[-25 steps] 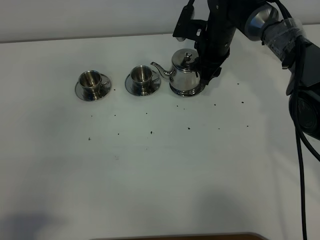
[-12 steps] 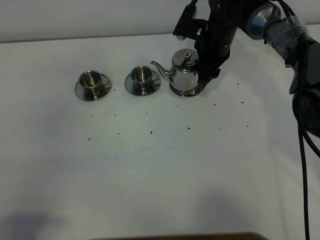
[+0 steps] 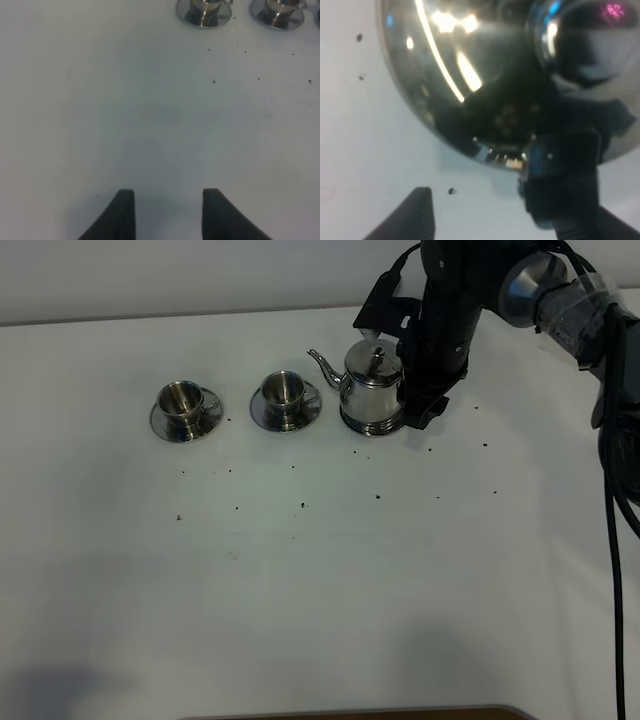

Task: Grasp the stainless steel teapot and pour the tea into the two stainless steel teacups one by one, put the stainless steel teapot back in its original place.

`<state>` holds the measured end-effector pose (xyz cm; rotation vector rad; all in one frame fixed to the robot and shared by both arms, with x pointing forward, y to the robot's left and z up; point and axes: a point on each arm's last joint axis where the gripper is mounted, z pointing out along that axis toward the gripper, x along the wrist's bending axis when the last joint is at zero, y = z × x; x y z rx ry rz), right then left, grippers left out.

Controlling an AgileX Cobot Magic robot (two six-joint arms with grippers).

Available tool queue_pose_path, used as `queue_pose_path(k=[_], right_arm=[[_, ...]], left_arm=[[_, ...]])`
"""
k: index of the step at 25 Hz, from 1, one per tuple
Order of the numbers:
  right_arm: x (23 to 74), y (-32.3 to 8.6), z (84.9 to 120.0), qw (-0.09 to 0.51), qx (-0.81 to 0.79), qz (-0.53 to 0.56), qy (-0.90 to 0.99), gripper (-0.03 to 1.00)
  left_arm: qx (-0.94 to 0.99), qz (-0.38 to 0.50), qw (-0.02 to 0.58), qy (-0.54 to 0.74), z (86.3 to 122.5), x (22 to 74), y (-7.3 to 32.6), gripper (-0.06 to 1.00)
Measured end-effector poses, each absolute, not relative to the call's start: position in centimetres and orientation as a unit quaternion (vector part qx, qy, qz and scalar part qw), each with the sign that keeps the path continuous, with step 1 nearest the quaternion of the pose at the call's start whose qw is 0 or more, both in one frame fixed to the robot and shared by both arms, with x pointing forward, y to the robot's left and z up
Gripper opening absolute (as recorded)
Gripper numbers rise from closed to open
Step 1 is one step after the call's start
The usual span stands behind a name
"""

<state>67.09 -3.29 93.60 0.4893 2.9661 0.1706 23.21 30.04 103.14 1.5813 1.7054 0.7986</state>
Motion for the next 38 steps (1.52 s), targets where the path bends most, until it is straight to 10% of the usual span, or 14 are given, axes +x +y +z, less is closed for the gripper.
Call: queue_pose_path(k=[38], right_arm=[[66.4,-1.1,95.6,0.123,0.125,0.042,0.983,0.52]], left_arm=[[0.606,0.306,0.335,0.653,103.1,23.2,30.0,0.38]])
